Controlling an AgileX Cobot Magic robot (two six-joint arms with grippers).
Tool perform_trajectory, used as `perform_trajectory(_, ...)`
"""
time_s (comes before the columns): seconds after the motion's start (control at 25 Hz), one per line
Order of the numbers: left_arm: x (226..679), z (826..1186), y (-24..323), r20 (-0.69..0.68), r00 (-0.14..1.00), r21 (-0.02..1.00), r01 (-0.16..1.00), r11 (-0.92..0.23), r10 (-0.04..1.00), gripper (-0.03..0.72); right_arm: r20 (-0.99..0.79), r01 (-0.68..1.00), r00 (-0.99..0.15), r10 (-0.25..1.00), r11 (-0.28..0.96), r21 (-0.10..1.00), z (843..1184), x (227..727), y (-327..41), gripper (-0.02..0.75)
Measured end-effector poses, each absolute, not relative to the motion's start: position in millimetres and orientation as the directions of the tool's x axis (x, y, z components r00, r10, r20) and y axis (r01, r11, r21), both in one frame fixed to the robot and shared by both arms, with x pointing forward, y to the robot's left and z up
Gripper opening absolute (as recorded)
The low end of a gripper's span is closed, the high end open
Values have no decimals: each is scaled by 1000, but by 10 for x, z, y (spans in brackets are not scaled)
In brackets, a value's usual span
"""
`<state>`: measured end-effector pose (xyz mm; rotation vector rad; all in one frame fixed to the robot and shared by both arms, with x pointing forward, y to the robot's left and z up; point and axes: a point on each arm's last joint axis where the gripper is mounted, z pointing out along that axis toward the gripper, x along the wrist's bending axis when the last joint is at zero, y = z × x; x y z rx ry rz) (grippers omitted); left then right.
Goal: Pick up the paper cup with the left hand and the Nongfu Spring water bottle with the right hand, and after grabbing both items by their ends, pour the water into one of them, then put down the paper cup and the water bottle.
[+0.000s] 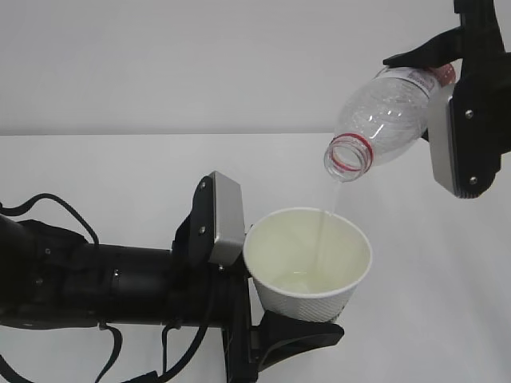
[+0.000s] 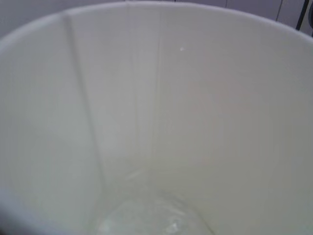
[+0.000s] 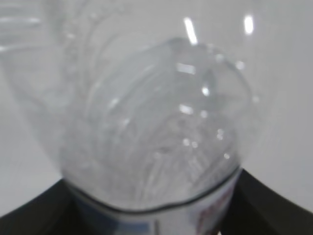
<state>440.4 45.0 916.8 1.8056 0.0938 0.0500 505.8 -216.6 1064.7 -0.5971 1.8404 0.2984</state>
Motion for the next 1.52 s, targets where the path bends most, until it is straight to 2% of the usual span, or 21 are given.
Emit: perform_trajectory(1.52,4404,9168,450,-16,996,972,37,-232,91,580,-934,-537,-248,-256,839,-87,10647,5058,-2166,484)
